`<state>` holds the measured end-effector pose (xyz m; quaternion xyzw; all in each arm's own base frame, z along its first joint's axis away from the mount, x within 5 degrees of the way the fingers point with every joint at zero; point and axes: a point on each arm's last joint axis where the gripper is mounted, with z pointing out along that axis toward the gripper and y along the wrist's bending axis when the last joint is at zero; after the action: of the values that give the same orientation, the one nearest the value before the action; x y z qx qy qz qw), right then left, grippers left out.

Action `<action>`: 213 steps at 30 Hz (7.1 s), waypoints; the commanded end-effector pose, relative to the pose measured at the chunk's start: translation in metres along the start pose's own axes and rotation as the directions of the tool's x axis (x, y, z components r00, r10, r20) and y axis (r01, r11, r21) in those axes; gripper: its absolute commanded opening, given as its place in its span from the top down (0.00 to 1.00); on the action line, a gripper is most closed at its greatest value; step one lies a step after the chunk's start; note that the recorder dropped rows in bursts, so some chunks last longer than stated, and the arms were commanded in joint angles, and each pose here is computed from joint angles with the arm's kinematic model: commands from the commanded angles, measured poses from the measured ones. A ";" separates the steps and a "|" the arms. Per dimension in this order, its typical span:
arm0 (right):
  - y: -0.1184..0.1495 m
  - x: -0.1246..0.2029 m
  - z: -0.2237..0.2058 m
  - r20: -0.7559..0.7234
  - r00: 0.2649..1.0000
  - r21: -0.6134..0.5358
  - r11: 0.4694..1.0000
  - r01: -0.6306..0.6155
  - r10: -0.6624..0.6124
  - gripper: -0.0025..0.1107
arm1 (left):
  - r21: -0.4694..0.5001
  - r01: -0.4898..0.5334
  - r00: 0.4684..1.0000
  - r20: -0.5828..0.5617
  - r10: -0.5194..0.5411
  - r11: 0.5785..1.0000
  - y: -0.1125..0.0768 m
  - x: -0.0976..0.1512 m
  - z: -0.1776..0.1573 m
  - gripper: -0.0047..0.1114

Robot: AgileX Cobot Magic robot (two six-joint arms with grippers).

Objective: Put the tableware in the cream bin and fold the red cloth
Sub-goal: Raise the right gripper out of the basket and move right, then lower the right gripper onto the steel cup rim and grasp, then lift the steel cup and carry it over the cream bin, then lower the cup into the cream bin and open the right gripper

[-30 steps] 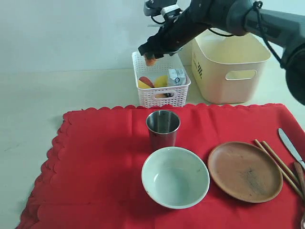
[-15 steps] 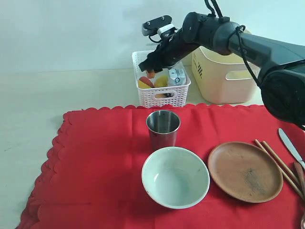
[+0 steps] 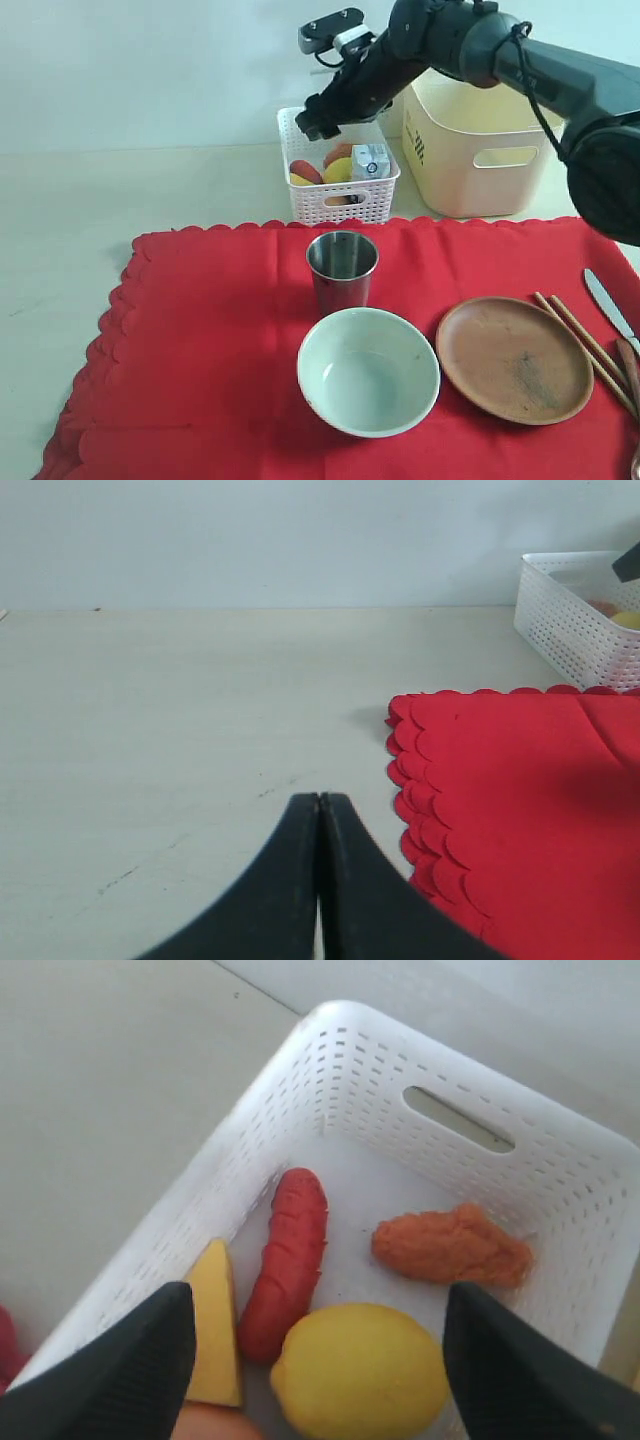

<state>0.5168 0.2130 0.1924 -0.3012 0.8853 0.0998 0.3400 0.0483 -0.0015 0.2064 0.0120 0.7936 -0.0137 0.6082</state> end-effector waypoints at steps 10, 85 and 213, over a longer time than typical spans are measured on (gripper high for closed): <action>0.012 -0.027 -0.110 -0.152 0.988 -0.051 0.998 -0.034 0.025 0.38 | 0.001 0.004 1.000 0.014 -0.004 1.000 0.000 0.000 0.000 0.96; 0.070 0.133 -0.095 -0.328 0.921 -0.120 0.958 -0.259 0.208 0.41 | 0.001 0.004 1.000 0.014 -0.004 1.000 0.000 0.000 0.000 0.96; -0.143 0.039 -0.122 -0.082 0.955 0.187 0.946 -0.266 0.284 0.52 | 0.001 0.004 1.000 0.014 -0.004 1.000 0.000 0.000 0.000 0.96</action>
<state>0.5228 0.0360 0.2405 -0.1472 0.9401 0.0521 0.3032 0.0483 -0.0015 0.2064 0.0120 0.7936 -0.0137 0.6082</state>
